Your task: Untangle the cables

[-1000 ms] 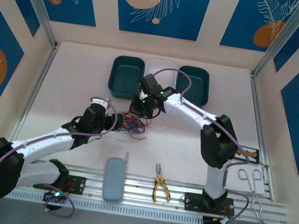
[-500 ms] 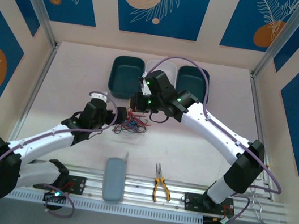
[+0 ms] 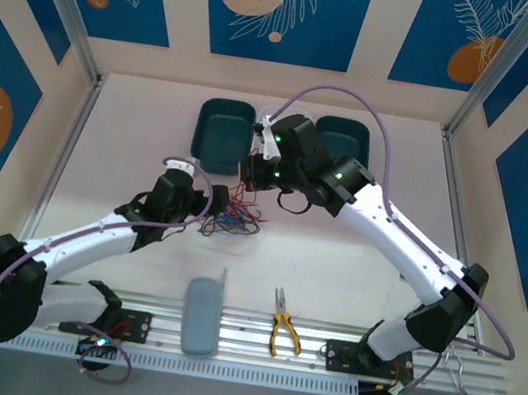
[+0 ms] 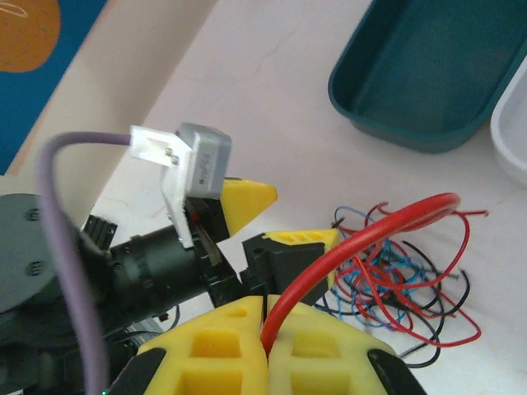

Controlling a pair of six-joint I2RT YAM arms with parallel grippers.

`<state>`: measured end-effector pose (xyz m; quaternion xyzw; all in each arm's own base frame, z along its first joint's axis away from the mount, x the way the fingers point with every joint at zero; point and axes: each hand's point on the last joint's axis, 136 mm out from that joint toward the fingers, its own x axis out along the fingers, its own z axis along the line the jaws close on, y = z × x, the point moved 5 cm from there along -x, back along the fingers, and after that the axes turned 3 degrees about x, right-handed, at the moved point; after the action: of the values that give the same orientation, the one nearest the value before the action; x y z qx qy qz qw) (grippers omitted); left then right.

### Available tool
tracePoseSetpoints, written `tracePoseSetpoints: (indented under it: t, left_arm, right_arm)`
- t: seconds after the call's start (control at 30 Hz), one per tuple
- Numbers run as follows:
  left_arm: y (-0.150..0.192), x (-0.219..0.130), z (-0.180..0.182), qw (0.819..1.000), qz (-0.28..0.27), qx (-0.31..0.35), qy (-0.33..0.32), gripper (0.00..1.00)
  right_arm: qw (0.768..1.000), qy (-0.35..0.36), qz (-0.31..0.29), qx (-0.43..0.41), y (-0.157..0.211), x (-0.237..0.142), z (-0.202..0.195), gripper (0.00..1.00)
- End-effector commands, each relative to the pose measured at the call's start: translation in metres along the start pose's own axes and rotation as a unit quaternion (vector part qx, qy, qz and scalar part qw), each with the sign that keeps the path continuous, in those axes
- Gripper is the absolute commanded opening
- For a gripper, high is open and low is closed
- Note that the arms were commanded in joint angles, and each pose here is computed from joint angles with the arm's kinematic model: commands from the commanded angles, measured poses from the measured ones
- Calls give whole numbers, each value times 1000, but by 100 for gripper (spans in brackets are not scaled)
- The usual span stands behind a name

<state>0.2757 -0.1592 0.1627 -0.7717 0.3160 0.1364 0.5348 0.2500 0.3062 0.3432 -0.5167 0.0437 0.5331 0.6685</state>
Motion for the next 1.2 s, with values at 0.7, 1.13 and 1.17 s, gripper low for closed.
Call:
tracePoseSetpoints:
  t: [0.7, 1.13, 1.17]
  left_arm:
    - [-1, 12, -10, 1000, 11, 12, 25, 100]
    - [-5, -6, -4, 1000, -5, 23, 13, 100]
    - [-5, -8, -4, 1000, -6, 23, 12, 100]
  right_arm:
    - [986, 39, -148, -70, -90, -116, -4, 0]
    - [979, 140, -131, -68, -154, -87, -111, 0]
    - [978, 150, -128, -69, -159, -82, -122, 0]
